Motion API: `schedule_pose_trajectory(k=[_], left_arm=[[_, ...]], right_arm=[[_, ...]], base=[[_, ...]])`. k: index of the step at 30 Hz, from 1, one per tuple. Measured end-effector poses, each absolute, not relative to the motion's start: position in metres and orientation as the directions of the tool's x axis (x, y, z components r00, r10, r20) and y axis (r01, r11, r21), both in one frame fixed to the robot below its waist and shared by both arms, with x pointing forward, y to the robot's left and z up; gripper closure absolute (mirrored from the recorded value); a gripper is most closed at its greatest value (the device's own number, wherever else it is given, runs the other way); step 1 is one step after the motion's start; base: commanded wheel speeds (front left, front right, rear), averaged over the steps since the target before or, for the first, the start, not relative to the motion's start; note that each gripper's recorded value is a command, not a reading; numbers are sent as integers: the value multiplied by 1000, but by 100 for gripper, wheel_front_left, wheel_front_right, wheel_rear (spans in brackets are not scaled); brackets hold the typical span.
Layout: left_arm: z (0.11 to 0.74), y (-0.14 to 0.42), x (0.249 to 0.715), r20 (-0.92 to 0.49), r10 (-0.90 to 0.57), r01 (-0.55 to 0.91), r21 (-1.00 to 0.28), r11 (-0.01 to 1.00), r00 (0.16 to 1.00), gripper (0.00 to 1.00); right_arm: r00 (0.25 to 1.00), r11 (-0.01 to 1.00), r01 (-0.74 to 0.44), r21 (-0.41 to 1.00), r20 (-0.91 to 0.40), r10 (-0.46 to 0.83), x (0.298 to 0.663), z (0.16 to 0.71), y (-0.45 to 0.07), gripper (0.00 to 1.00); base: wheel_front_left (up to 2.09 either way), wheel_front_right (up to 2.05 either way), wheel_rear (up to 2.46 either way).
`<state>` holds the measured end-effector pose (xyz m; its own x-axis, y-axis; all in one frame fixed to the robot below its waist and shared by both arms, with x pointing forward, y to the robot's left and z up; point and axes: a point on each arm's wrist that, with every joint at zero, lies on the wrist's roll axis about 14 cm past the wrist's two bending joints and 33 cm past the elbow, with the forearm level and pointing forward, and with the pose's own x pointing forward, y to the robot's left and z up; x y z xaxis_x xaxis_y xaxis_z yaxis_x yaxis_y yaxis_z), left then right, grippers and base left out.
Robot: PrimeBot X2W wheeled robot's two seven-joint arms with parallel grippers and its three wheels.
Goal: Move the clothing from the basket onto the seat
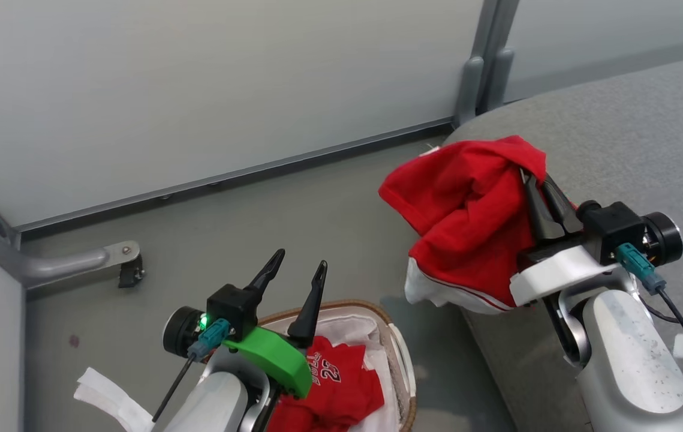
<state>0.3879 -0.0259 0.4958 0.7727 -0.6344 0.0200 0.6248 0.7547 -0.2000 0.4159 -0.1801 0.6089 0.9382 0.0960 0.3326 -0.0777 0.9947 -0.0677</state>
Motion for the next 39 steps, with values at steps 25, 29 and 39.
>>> schedule_pose_trajectory(k=[25,29,39], left_arm=[[473,-125,385,21,-840,816,-254,520,542,0],[467,-122,401,27,-840,819,-244,520,541,0],[431,-112,442,17,-838,816,-236,527,546,0]], right_arm=[[929,941,283,-183,295,-222,409,600,-306,100],[908,921,317,-226,352,-226,444,627,-323,100],[901,868,373,-329,351,-254,533,633,-367,100]], base=[[0,0,0],[0,0,0],[0,0,0]])
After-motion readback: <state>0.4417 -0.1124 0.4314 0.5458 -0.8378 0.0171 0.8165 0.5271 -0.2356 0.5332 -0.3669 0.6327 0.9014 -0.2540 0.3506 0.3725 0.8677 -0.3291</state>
